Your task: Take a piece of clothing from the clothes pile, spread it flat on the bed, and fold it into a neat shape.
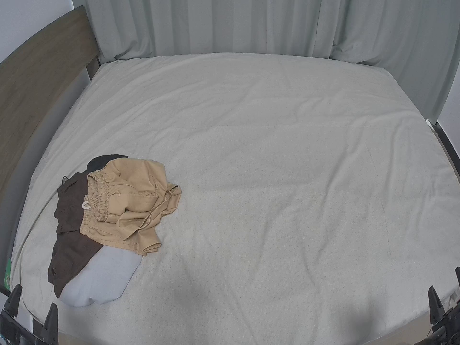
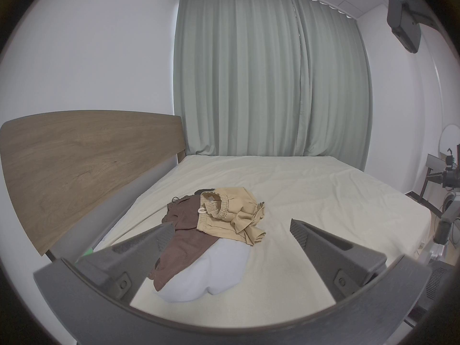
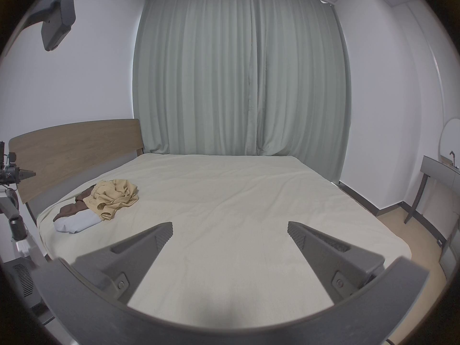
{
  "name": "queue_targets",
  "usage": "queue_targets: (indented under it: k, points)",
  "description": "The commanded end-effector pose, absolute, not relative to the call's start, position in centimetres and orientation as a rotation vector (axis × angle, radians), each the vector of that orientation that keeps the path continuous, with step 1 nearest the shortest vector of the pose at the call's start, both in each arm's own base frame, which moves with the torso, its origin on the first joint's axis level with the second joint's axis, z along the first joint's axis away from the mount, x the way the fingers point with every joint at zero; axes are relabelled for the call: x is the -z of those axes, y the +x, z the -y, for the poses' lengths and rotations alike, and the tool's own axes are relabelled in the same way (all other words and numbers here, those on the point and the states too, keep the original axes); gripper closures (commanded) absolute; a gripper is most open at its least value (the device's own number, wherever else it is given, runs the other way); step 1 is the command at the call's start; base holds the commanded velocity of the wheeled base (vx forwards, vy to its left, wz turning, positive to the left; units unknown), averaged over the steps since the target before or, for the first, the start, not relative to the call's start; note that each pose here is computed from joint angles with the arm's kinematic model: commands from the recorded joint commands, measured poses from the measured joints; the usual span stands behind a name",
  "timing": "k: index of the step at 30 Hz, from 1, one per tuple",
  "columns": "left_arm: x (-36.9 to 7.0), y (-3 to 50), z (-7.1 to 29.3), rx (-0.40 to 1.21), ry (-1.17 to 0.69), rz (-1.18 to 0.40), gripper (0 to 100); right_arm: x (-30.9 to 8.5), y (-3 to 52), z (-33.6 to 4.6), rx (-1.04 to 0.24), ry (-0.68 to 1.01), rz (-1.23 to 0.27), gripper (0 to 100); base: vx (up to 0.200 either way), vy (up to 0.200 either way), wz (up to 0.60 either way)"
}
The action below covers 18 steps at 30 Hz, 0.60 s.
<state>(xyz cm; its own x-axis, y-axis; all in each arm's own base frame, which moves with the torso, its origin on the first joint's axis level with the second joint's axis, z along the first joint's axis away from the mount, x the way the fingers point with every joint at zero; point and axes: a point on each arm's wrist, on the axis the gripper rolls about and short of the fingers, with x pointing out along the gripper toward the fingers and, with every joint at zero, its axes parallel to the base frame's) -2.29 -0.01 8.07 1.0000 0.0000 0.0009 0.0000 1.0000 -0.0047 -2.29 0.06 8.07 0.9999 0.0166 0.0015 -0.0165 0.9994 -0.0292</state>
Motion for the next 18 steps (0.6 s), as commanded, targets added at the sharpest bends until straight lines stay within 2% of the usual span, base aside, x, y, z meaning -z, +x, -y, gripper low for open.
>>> queue_targets:
  k: [1, 14, 18]
  points:
    - [-7.5, -2.3, 0.0, 0.000, -0.011, 0.000, 0, -7.6, -2.2, -0.1, -0.017, -0.030, -0.012, 0, 0.000, 0.000, 0.00]
    - [-7.7, -2.3, 0.0, 0.003, -0.014, 0.012, 0, -7.6, -2.2, -0.1, -0.017, -0.027, -0.012, 0, 0.000, 0.000, 0.00]
    - [-10.7, -2.9, 0.0, 0.000, -0.013, 0.150, 0, -7.6, -2.2, -0.1, -0.017, -0.029, -0.012, 0, 0.000, 0.000, 0.00]
